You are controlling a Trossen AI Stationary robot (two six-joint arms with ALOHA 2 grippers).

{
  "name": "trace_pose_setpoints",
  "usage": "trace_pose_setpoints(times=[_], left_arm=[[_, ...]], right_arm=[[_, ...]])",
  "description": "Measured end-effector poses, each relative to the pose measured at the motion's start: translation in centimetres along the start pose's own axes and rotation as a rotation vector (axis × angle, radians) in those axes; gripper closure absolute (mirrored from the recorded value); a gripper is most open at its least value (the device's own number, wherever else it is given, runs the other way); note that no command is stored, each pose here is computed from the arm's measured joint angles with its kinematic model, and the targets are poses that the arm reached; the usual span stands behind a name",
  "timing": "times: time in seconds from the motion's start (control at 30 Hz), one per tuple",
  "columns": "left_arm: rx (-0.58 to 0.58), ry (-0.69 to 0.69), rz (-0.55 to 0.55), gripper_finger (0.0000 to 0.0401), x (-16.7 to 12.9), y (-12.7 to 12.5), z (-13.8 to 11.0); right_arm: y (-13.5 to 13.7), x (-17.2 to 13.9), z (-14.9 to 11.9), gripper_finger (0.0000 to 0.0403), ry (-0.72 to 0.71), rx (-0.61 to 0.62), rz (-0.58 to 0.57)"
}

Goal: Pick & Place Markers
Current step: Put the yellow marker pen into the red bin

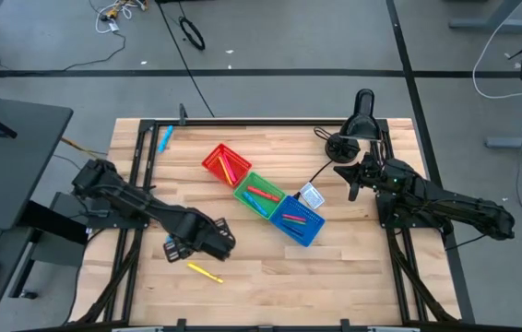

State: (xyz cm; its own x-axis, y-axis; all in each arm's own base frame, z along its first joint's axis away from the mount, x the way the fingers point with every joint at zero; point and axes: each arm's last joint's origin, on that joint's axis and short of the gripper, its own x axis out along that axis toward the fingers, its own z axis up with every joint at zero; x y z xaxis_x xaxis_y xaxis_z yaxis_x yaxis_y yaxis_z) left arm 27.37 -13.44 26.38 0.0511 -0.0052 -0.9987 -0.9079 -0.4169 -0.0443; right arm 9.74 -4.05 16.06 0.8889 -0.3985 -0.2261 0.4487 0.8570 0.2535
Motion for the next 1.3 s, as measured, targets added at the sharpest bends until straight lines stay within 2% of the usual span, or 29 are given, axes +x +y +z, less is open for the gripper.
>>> trace_pose_setpoints(times=[0.17, 0.53, 0.7, 0.87, 1.03, 1.3], left_arm=[[-0.007, 0.002, 0.102, 0.0133, 1.9, 0.1, -1.2], [0.016, -0.014, 0.128, 0.0133, 4.8, 0.6, -3.7], [0.034, -0.004, 0.105, 0.0133, 6.3, 1.1, -4.9], [0.042, 0.083, -0.023, 0.0133, 9.1, 1.1, -5.4], [0.047, 0.068, 0.029, 0.0133, 10.7, 1.4, -5.7], [0.072, 0.082, 0.037, 0.0133, 11.8, 2.1, -6.8]], right_arm=[[0.0, 0.0, 0.0, 0.0403, 0.001, 0.000, 0.000], [0.0, 0.0, 0.0, 0.0403, 0.000, 0.000, 0.000], [0.0, 0.0, 0.0, 0.0403, 0.001, 0.000, 0.000], [0.0, 0.0, 0.0, 0.0403, 0.000, 0.000, 0.000], [0.0, 0.0, 0.0, 0.0403, 0.001, 0.000, -0.001], [0.0, 0.0, 0.0, 0.0403, -0.004, 0.000, 0.001]])
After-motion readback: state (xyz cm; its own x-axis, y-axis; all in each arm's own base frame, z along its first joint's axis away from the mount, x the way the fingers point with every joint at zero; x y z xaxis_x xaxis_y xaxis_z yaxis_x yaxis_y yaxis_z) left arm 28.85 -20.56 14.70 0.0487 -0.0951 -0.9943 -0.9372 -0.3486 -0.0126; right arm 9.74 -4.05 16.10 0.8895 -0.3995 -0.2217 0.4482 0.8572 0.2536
